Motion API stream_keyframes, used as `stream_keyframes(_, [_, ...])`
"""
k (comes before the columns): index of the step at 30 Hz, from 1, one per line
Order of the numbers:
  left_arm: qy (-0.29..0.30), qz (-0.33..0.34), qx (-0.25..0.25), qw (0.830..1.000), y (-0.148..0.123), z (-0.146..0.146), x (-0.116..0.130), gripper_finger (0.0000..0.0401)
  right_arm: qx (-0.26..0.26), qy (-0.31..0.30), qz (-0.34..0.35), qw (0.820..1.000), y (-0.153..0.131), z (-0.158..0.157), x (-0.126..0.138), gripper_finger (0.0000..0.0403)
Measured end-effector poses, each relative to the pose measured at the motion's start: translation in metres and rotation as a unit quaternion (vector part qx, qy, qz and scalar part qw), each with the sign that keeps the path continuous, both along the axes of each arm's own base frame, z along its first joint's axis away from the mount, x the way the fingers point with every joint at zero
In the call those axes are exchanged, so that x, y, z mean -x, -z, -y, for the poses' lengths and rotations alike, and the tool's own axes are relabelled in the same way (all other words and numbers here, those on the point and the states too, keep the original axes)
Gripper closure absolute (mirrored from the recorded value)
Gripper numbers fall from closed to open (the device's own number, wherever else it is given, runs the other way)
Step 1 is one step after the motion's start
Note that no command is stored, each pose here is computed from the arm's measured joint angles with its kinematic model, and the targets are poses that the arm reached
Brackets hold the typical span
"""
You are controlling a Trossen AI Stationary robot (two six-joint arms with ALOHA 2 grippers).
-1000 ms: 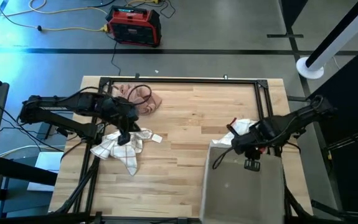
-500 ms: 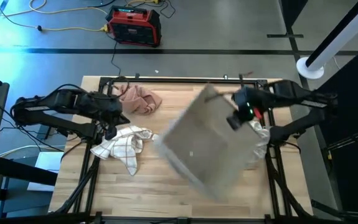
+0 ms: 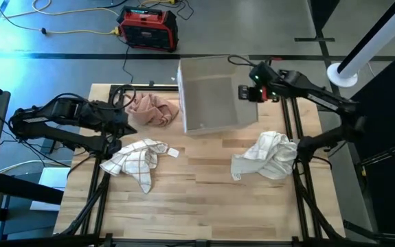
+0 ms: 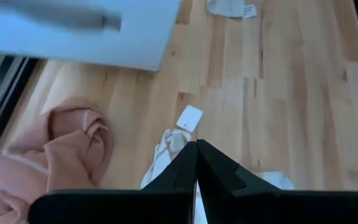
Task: Fold towel
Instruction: Move the brown laundry organizer to the top center of the table
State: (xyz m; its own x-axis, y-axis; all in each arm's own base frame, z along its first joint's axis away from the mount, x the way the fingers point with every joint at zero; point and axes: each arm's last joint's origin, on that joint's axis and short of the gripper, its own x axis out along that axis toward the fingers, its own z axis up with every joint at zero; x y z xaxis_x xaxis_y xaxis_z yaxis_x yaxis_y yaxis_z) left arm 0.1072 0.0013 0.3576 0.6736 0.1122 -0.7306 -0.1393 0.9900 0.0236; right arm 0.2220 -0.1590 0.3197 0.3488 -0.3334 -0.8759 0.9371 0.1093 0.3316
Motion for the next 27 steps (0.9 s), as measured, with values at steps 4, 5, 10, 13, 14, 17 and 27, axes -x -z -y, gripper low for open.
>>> stream_keyframes(4, [-0.001, -0.009, -0.007, 1.0, 0.001, 0.0, 0.001, 0.0401, -0.005, 0.027, -0.014, 1.0, 0.018, 0.027, -0.009, 0.0403])
stream_keyframes(5, [-0.001, -0.01, -0.007, 1.0, 0.001, 0.0, 0.001, 0.0401, -0.005, 0.035, -0.015, 0.999, 0.02, 0.032, -0.011, 0.0403])
stream_keyframes(10, [-0.004, -0.021, -0.004, 1.0, 0.003, 0.0, 0.003, 0.0401, -0.031, 0.037, -0.041, 0.998, 0.041, 0.047, -0.02, 0.0403])
stream_keyframes(13, [-0.008, -0.021, -0.004, 1.0, 0.003, -0.001, 0.004, 0.0401, -0.035, 0.011, -0.044, 0.998, 0.044, 0.048, -0.024, 0.0403])
stream_keyframes(14, [-0.008, -0.02, -0.004, 1.0, 0.003, -0.001, 0.004, 0.0401, -0.034, 0.003, -0.046, 0.998, 0.044, 0.048, -0.024, 0.0403])
stream_keyframes(17, [-0.009, -0.02, -0.005, 1.0, 0.002, -0.001, 0.004, 0.0401, -0.027, -0.013, -0.053, 0.998, 0.042, 0.047, -0.023, 0.0403])
stream_keyframes(27, [-0.03, -0.012, -0.012, 0.999, 0.002, -0.002, 0.003, 0.0401, -0.02, 0.007, -0.07, 0.997, 0.035, 0.046, -0.011, 0.0403])
